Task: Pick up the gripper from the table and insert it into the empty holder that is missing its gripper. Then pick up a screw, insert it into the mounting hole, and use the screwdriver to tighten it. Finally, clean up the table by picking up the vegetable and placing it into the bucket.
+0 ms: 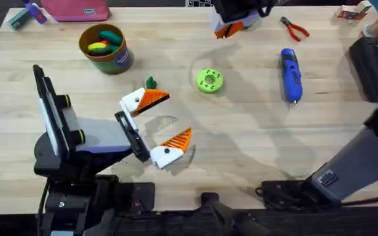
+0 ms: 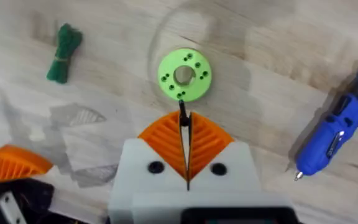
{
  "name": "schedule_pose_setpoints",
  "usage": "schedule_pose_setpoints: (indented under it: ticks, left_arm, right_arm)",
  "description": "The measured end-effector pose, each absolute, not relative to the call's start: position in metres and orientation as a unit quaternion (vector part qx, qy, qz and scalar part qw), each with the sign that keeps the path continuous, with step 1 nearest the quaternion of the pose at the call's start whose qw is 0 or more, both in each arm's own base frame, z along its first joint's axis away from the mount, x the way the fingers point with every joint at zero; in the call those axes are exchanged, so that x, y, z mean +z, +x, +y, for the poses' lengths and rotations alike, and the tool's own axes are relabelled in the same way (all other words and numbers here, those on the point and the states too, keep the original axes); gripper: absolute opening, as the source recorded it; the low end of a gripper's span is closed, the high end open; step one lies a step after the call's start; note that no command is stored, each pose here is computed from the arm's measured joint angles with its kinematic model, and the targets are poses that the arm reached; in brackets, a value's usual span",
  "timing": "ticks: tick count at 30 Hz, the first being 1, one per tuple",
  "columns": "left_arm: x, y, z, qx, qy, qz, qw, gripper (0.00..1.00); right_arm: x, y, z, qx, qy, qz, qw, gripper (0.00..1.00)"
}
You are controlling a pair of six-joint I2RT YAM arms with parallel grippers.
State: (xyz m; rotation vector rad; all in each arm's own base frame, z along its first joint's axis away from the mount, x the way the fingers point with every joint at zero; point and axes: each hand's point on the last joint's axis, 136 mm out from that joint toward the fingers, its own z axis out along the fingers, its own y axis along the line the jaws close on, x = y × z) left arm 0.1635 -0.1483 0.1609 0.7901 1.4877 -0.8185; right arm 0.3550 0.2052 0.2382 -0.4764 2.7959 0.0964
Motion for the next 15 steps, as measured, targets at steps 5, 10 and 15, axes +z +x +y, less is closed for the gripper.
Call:
schedule_pose_setpoints:
  ticks: [5,10,15]
  left_arm:
    - [0.161,0.164,-0.148,-0.352,0.34,0.64,0.593,0.985]
    - [0.161,0.164,-0.148,-0.352,0.34,0.64,0.593,0.985]
    - [0.161,0.164,-0.148,-0.352,0.34,0.64,0.593,0.985]
  right_arm:
    - [0.26,0.33,0.231,0.051,-0.252,0.951,0.171,0.006]
    - [0.276,0.289,0.272,0.062,-0.368,0.911,0.175,0.006]
    - [0.275,0.248,0.3,0.062,-0.471,0.865,0.16,0.005]
